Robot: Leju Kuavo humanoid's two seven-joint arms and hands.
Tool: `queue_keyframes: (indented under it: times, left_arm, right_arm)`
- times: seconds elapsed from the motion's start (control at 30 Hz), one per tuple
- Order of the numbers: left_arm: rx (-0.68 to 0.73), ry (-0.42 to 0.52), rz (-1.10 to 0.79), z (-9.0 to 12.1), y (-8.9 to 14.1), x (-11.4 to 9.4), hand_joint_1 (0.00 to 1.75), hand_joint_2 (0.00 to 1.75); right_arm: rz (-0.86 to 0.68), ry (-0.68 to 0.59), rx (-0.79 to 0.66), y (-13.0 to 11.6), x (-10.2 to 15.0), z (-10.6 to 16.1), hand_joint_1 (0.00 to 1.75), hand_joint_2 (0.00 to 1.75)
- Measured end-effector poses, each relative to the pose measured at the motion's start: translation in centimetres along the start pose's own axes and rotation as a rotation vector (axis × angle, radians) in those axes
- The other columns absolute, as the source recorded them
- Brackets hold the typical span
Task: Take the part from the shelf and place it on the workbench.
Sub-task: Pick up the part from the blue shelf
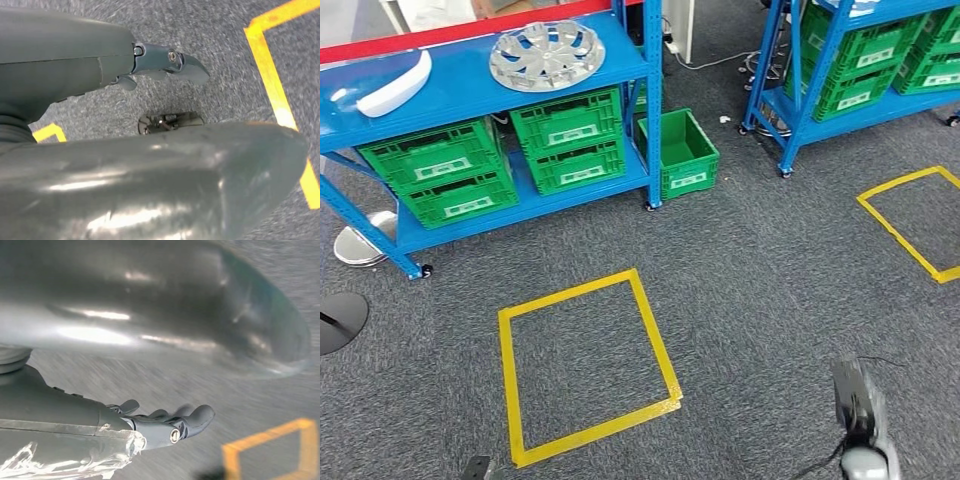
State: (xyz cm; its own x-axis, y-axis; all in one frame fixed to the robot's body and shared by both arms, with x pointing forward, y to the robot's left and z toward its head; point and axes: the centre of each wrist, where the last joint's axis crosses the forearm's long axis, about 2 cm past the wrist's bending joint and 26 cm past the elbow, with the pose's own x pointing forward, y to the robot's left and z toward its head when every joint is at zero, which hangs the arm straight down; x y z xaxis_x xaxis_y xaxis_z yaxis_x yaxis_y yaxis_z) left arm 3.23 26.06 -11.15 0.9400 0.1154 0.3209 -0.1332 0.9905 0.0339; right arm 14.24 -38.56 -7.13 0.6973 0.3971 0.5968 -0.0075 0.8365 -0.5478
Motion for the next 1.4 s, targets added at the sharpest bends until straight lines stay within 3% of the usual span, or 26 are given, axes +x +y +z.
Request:
queue_keyframes:
  times: [0.2,0.27,0.3,0.43,0.53,0.6,0.87,1.4]
  left_arm:
    - [-0.002,0.002,-0.005,0.0,0.0,0.0,0.0,0.0]
    - [-0.004,0.007,-0.011,0.0,0.1,-0.1,0.0,0.0]
    - [-0.005,0.009,-0.017,0.0,0.2,-0.1,0.0,0.0]
    - [-0.017,0.009,-0.064,-0.2,0.8,0.5,0.0,0.0]
    - [-0.015,0.003,-0.073,-0.3,1.1,0.8,0.0,0.0]
    - [-0.015,-0.002,-0.077,-0.4,1.2,1.0,0.0,0.0]
    - [-0.018,0.003,-0.091,-0.4,1.2,0.9,0.0,0.0]
    - [-0.036,0.018,-0.121,-0.3,0.7,0.8,0.0,0.0]
  right_arm:
    - [0.024,-0.03,0.0,-0.6,0.9,-0.5,0.0,0.0]
    - [0.062,-0.089,0.007,-1.5,2.7,-1.2,0.0,0.0]
    - [0.095,-0.145,0.013,-2.2,4.3,-1.8,0.0,0.0]
    - [0.303,-0.597,0.103,-4.1,18.3,-3.9,0.0,0.0]
    - [0.375,-0.73,0.127,-4.0,24.1,-3.9,0.0,0.0]
    - [0.415,-0.781,0.138,-3.6,26.6,-3.6,0.0,0.0]
    - [0.498,-0.909,0.143,-2.6,31.8,-2.4,0.0,0.0]
    - [0.635,-1.06,0.126,-1.2,36.8,0.4,0.0,0.0]
